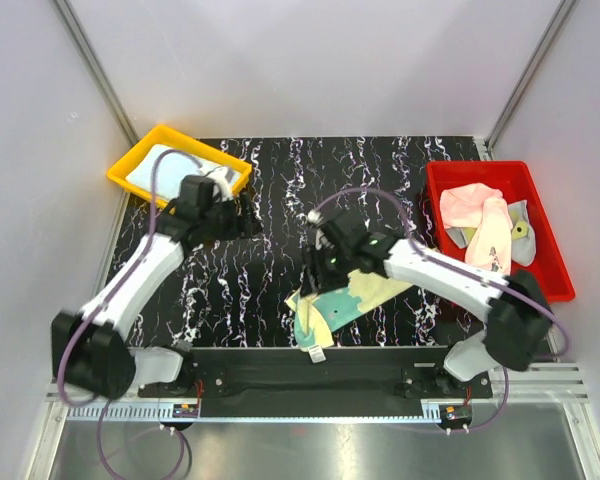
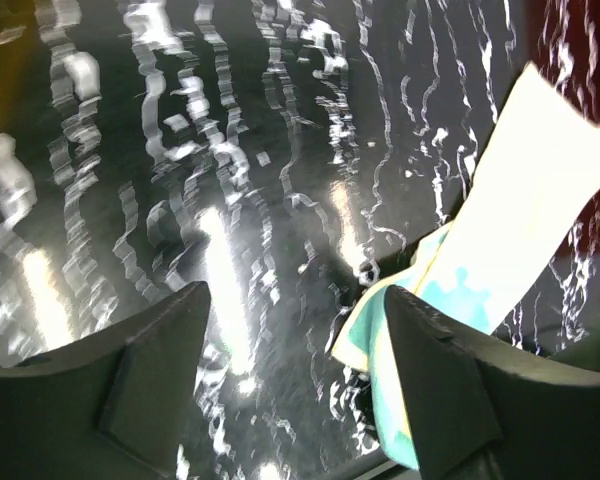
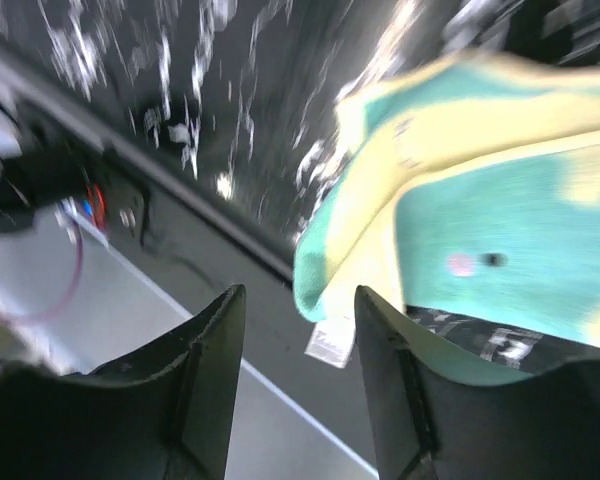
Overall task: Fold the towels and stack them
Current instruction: Move the towel to the center of the board
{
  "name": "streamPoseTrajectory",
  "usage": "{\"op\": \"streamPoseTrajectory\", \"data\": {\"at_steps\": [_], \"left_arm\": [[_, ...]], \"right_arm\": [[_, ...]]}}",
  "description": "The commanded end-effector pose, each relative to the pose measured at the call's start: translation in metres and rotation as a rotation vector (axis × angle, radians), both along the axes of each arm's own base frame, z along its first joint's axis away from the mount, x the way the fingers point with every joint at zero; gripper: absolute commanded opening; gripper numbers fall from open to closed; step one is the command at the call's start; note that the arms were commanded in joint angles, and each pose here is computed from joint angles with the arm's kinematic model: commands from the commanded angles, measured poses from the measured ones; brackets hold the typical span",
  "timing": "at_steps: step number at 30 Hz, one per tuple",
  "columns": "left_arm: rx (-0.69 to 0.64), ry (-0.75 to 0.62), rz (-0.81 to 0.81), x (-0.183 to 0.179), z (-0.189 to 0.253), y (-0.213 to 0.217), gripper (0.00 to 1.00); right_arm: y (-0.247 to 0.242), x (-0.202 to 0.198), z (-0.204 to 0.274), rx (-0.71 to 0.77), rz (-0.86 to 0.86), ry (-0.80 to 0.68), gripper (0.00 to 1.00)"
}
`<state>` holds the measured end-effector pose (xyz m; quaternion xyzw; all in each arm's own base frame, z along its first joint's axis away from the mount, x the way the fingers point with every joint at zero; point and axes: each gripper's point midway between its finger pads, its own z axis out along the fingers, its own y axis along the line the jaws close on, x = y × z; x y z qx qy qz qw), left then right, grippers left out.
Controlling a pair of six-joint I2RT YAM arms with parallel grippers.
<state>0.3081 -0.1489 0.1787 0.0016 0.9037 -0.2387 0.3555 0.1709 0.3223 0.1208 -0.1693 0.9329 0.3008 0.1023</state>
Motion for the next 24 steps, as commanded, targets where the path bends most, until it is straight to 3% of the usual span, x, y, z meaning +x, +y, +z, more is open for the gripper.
{"op": "streamPoseTrajectory", "data": {"at_steps": [1,5,8,12,16,24], "left_arm": [[0.0,-0.025,-0.184,0.023,0.004,-0.052,0.73],[0.008,-0.078,-0.354,0.049,0.015,-0.114,0.67],[0.022,-0.049,-0.442,0.053,-0.006,-0.152,0.6],[0.05,0.001,-0.558,0.036,-0.036,-0.198,0.56],[0.114,0.047,-0.699,-0.003,-0.08,-0.242,0.56],[0.212,0.148,-0.699,-0.022,-0.134,-0.255,0.57]], "right_arm": [[-0.051,0.052,0.051,-0.059,-0.232,-0.232,0.54],[-0.122,0.079,0.097,-0.059,-0.514,-0.415,0.55],[-0.151,0.082,0.127,-0.037,-0.61,-0.526,0.56],[-0.158,0.077,0.135,-0.033,-0.613,-0.545,0.57],[-0.157,0.07,0.123,-0.017,-0.602,-0.516,0.57],[-0.153,0.068,0.142,0.07,-0.619,-0.54,0.54]]}}
